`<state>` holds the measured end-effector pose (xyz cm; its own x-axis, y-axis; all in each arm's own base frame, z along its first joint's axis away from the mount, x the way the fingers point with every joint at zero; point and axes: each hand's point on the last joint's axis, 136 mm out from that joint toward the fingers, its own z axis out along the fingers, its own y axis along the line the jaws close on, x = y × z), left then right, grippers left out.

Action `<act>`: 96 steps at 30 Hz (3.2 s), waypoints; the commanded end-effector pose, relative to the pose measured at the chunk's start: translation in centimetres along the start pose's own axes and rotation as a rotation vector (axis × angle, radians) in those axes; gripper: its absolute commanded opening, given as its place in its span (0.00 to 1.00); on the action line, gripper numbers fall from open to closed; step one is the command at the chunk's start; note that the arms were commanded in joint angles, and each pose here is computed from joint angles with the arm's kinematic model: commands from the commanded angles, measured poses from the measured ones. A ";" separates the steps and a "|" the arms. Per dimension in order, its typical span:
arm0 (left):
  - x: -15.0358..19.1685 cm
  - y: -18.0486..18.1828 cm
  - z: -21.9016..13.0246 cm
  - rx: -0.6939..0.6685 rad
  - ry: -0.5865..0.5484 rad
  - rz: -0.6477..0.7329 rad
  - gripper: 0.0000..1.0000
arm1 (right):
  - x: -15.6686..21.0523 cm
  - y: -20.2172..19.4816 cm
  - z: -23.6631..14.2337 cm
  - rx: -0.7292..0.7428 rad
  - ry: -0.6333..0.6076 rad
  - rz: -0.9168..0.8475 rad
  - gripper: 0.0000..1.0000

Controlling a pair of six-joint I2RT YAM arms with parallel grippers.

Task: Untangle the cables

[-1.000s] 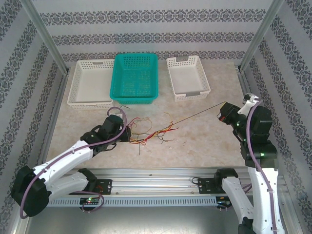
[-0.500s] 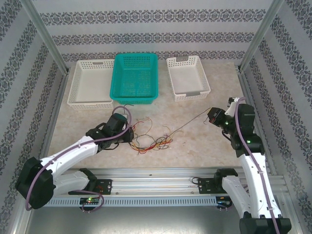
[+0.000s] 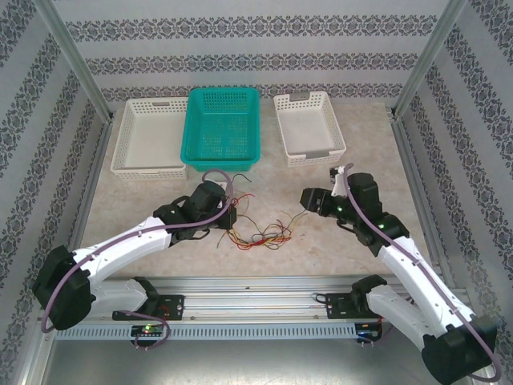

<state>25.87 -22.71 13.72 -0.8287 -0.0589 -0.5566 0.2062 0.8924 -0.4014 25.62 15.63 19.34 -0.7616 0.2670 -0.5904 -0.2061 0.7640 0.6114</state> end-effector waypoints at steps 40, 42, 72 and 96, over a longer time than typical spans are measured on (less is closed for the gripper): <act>-1.9 -1.0 -2.5 0.158 -0.227 -0.417 0.00 | 7.2 0.1 1.9 0.019 -0.058 0.063 0.53; -2.0 -1.2 -2.5 0.170 -0.233 -0.426 0.00 | 7.9 0.3 3.2 -0.001 -0.023 0.085 0.51; -0.2 -1.2 -3.4 0.219 -0.248 -0.389 0.00 | 3.4 -1.7 7.7 0.160 -0.150 0.014 0.00; 5.0 6.6 -1.4 0.002 -0.080 -0.440 0.00 | -3.4 -4.3 -3.1 0.104 -0.305 0.162 0.00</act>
<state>23.80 -21.22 16.15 -0.7614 -0.5181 -0.3897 -0.0031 0.6040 -0.7970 24.51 13.55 19.93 -0.6694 0.4776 -0.5690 -0.1353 0.6748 0.7255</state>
